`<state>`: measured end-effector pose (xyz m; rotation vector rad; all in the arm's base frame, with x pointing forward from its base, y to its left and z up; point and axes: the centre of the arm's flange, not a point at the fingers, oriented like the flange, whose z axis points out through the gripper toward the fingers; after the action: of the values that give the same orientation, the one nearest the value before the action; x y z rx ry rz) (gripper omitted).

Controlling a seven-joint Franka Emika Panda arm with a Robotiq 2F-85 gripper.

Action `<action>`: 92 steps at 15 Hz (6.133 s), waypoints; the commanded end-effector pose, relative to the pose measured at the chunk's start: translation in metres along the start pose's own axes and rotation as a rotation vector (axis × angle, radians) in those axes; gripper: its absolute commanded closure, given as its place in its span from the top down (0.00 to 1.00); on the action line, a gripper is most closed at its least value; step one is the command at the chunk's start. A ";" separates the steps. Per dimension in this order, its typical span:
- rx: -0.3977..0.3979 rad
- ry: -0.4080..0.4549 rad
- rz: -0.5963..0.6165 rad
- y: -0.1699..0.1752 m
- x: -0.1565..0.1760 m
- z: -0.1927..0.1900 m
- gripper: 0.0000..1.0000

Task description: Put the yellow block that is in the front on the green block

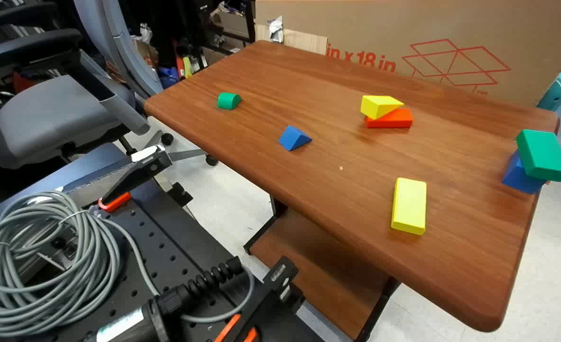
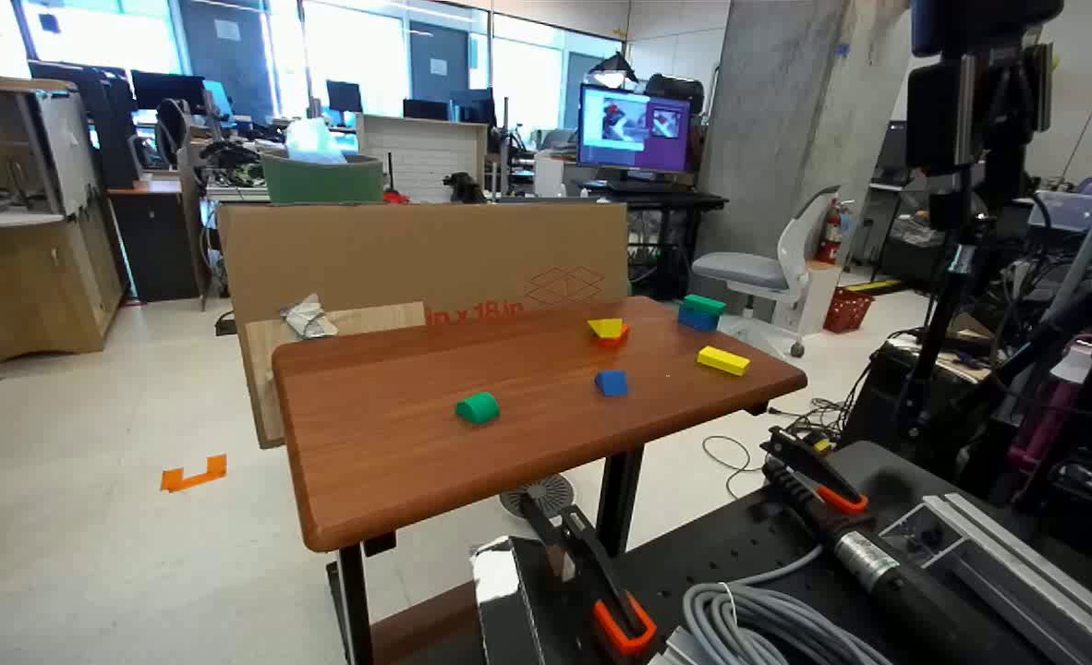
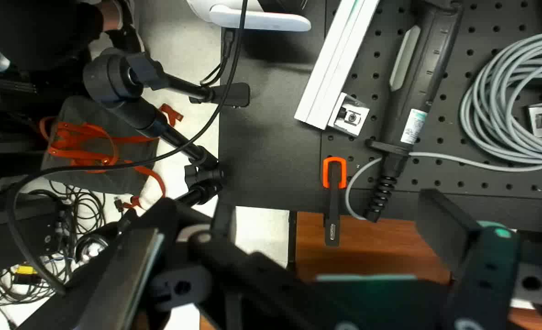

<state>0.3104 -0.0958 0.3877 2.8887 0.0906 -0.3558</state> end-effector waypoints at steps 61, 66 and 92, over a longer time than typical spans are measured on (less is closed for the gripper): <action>-0.021 0.131 -0.306 0.021 0.258 0.141 1.00; 0.022 0.090 -0.341 0.026 0.264 0.168 1.00; 0.128 0.173 -0.216 0.043 0.255 0.062 0.08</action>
<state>0.5472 -0.1374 0.2256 3.0417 0.5055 -0.2028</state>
